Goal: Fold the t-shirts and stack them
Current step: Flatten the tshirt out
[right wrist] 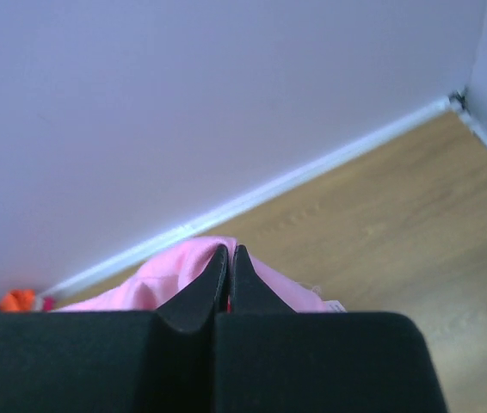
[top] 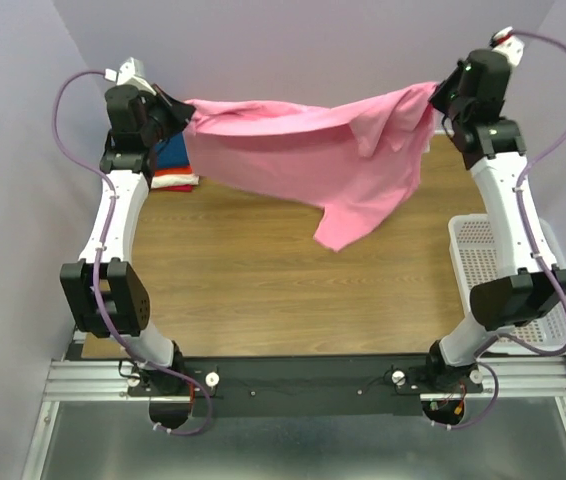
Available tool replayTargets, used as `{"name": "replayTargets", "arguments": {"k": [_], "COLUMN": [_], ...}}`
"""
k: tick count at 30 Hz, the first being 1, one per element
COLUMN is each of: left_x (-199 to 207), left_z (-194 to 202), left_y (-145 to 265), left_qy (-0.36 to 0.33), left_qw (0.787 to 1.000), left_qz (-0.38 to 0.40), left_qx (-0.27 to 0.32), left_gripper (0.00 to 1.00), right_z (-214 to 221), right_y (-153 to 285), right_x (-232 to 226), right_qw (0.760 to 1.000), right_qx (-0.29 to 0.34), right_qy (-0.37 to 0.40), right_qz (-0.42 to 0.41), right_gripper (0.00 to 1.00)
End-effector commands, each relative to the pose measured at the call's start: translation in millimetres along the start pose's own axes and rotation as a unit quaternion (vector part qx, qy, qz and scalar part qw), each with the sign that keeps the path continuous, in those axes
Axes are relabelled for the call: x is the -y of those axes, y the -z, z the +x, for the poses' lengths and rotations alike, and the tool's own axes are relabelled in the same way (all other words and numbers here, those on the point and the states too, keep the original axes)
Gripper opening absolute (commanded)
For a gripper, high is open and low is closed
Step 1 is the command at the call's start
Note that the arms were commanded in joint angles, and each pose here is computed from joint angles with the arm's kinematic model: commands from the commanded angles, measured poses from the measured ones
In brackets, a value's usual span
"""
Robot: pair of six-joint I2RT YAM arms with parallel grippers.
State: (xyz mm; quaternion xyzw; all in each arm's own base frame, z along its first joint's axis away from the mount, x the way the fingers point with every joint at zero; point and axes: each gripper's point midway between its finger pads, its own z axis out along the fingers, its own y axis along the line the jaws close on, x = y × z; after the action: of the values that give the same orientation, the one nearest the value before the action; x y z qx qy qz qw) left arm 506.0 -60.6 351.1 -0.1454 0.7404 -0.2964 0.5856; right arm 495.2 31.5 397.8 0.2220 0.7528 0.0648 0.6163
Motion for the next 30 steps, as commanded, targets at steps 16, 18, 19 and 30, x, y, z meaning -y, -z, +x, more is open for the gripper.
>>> {"name": "replayTargets", "arguments": {"k": [16,18,19,30], "left_x": [-68.3,-92.1,-96.4,-149.7], "left_z": [93.7,131.6,143.8,213.3], "left_y": [91.5,99.7,102.0,133.6], "left_qy": [0.045,0.055,0.058,0.083], "left_qw": [0.997,0.993,0.992,0.978], "left_qz": [-0.026,-0.05,-0.05,-0.142], "left_qx": [-0.062,-0.091,-0.103,-0.126], "left_gripper": [0.02,0.35,0.59,0.73], "right_z": [127.5,186.4,203.4,265.5], "right_y": [97.0,97.9,98.2,113.6], "right_x": [69.4,98.4,104.3,129.7], "right_qw": [0.992,0.983,0.979,0.962], "right_qx": [-0.121,-0.181,-0.202,-0.269], "right_qy": [-0.029,-0.011,-0.007,-0.003], "right_qz": [-0.009,0.023,0.027,0.04], "right_gripper": [0.01,0.06,0.13,0.6]}}
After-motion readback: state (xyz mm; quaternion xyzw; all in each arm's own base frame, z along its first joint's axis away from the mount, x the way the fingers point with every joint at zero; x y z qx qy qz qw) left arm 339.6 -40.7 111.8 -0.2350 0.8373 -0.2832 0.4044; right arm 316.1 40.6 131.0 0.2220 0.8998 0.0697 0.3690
